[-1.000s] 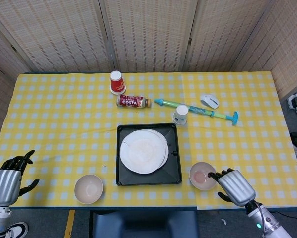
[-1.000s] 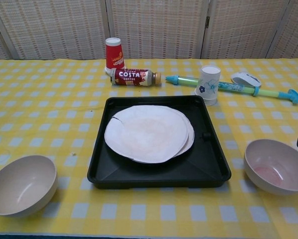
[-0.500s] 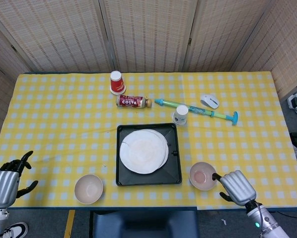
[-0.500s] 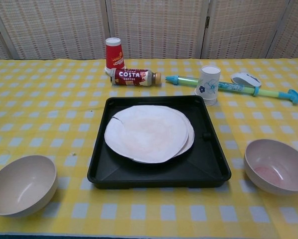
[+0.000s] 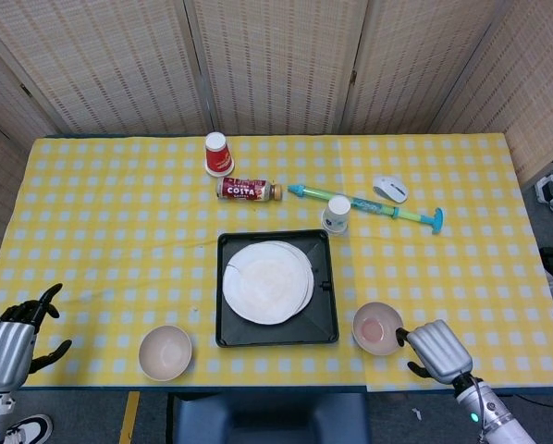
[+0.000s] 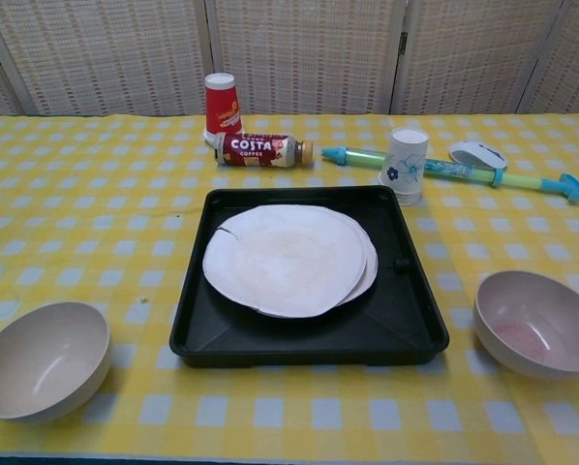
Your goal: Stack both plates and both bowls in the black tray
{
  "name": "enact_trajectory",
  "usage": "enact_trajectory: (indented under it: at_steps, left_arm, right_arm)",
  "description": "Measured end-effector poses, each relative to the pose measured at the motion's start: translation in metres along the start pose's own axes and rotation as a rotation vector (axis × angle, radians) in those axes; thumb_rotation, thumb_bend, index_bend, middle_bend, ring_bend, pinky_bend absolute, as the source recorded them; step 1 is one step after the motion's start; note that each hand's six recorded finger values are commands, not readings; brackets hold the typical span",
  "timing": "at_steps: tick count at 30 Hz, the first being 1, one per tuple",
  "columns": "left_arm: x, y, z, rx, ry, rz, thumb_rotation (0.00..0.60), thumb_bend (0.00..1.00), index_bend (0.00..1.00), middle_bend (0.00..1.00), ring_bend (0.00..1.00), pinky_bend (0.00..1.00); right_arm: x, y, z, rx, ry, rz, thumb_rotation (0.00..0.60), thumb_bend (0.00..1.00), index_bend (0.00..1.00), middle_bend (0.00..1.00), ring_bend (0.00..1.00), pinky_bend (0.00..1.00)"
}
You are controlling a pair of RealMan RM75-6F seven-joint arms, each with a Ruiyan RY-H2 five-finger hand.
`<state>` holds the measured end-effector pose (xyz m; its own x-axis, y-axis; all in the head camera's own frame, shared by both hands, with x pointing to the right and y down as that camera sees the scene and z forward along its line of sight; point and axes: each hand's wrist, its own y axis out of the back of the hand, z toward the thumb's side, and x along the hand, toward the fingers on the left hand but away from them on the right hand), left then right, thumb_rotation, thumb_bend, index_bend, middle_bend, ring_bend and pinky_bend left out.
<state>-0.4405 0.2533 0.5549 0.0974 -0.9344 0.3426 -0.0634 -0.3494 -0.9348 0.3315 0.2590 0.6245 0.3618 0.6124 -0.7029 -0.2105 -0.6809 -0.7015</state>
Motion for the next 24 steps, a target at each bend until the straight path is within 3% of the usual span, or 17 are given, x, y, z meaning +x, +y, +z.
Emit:
enact_trajectory:
  at_steps: [10,24]
  left_arm:
    - [-0.003,0.0,-0.001,-0.01,0.003,-0.024,0.6,0.19,0.17,0.54,0.4,0.46]
    - [-0.004,-0.004,-0.001,-0.014,0.011,-0.071,0.6,0.2,0.19,0.55,0.41,0.47]
  right_arm:
    - [-0.02,-0.011,0.001,0.001,0.009,0.05,0.6,0.4,0.55,0.91,0.85,0.87]
    - [-0.03,-0.017,0.006,-0.002,0.024,0.058,0.6,0.43,0.65,0.91,0.85,0.87]
